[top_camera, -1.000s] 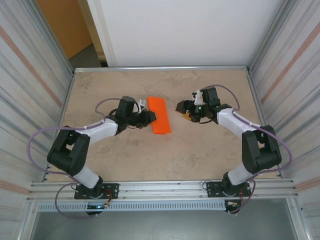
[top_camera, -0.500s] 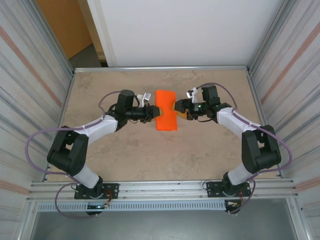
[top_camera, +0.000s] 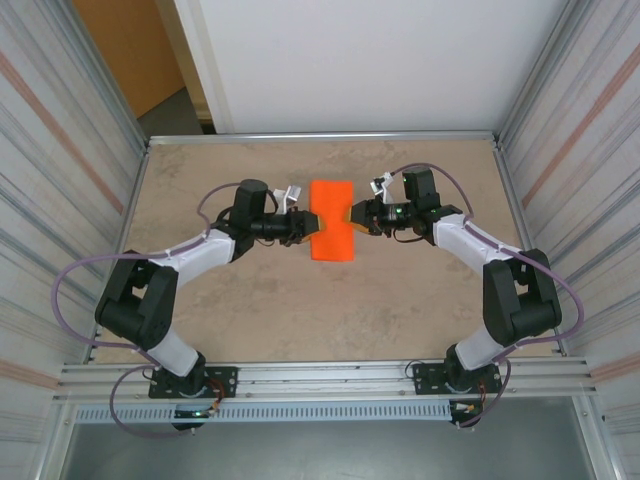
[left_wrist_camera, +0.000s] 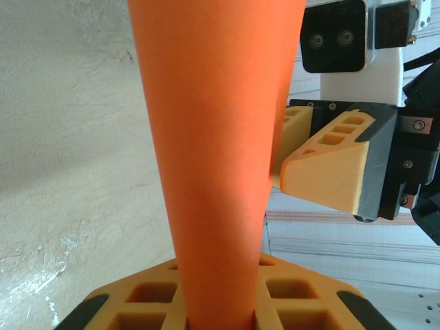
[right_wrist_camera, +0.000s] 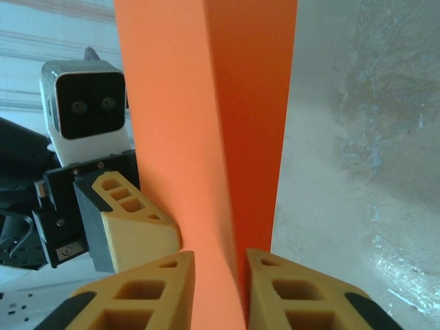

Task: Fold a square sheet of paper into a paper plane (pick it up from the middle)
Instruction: First fold in half a square sheet of paper at the center of the table.

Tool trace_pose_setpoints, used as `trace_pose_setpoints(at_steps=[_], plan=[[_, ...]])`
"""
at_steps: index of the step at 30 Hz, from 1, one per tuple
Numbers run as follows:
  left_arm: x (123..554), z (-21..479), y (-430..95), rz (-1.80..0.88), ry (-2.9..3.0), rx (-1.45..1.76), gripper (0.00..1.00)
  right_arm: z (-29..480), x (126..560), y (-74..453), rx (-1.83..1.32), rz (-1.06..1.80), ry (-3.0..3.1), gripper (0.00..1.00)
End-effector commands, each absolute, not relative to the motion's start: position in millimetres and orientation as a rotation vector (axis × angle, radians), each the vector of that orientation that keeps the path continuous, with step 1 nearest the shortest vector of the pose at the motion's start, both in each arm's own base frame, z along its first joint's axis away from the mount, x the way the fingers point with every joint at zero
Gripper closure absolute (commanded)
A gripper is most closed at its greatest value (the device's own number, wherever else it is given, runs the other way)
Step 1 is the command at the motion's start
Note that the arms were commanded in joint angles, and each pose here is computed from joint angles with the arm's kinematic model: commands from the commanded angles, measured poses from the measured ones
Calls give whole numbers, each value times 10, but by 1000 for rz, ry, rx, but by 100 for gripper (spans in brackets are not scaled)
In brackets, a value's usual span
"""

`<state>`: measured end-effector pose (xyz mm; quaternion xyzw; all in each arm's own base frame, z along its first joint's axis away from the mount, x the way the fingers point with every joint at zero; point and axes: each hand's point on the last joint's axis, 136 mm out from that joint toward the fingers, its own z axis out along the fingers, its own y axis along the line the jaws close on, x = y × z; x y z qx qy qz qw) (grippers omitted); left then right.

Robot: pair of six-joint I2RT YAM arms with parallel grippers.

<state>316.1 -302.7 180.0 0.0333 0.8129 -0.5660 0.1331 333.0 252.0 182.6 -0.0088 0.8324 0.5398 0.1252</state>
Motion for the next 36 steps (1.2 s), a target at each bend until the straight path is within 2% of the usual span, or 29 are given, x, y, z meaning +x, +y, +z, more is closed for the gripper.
trace_pose_setpoints(at_steps=[1, 3, 6, 8, 11, 16, 23, 30, 36], plan=[[3186, 1882, -3036, -1668, 2332, 110, 77, 1913, 3337, 2559, -62, 1544, 2430, 88], [3199, 1876, -3022, -1662, 2334, 96, 74, 1903, 3345, 2539, -61, 1498, 2433, 94], [3228, 1840, -2971, -1642, 2341, 55, 65, 1975, 3366, 2498, -54, 1459, 2415, 97], [3268, 1767, -2876, -1605, 2358, -2, 53, 1998, 3395, 2418, -21, 1425, 2421, 100], [3311, 1617, -2657, -1530, 2390, -107, 35, 2022, 3399, 2288, 24, 1377, 2448, 100], [3286, 1611, -2405, -1503, 2367, -170, 19, 2002, 3399, 2223, 24, 1249, 2549, 99], [3197, 1522, -2192, -1415, 2369, -227, 3, 1973, 3437, 2641, -78, 1230, 2618, 99], [3154, 1405, -2180, -1407, 2391, -247, 4, 1755, 3440, 3119, -79, 1477, 2589, 98], [3109, 1105, -2315, -1334, 2497, -233, 12, 1117, 3404, 3001, 48, 1432, 2695, 98]])
